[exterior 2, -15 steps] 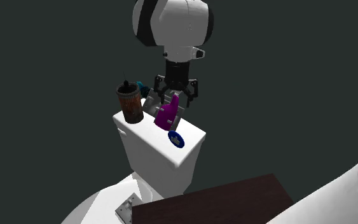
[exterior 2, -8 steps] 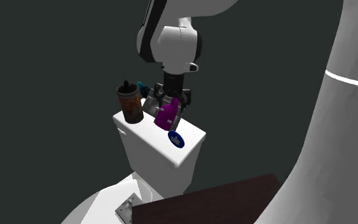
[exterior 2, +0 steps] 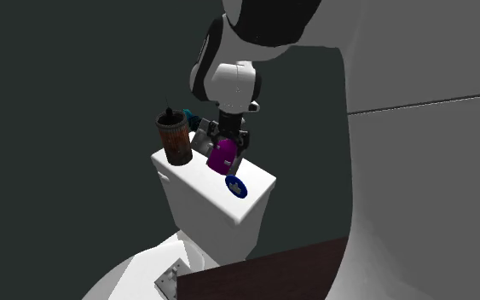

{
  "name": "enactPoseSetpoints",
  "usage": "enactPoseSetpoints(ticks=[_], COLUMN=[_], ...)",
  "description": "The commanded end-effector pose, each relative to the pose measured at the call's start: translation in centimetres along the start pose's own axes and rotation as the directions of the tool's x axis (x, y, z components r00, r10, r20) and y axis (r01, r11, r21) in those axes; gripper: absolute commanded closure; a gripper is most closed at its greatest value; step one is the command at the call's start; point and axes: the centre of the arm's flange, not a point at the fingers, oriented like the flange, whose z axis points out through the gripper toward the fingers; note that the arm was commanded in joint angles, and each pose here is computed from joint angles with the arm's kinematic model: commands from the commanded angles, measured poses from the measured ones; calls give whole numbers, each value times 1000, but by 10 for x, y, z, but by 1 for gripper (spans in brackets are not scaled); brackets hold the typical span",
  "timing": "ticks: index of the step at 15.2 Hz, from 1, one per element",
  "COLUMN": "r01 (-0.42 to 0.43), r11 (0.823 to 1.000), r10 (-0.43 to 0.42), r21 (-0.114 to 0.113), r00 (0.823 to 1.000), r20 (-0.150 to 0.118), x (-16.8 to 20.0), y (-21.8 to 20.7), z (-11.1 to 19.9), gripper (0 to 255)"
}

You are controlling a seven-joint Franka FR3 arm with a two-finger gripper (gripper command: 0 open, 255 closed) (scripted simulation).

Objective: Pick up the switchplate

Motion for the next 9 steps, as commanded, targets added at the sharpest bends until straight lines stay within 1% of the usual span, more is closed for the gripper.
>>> enactPoseSetpoints(ticks=[1,3,9], r01=[-38,-71,-71], r11=[999,997,997], r10=[38,71,71], r21=[8,15,15], r00=[999,997,997], r20=[5,11,11], x=[20,37,44], y=[-7,-13,-11], z=[18,33,64], gripper=[0,0,0])
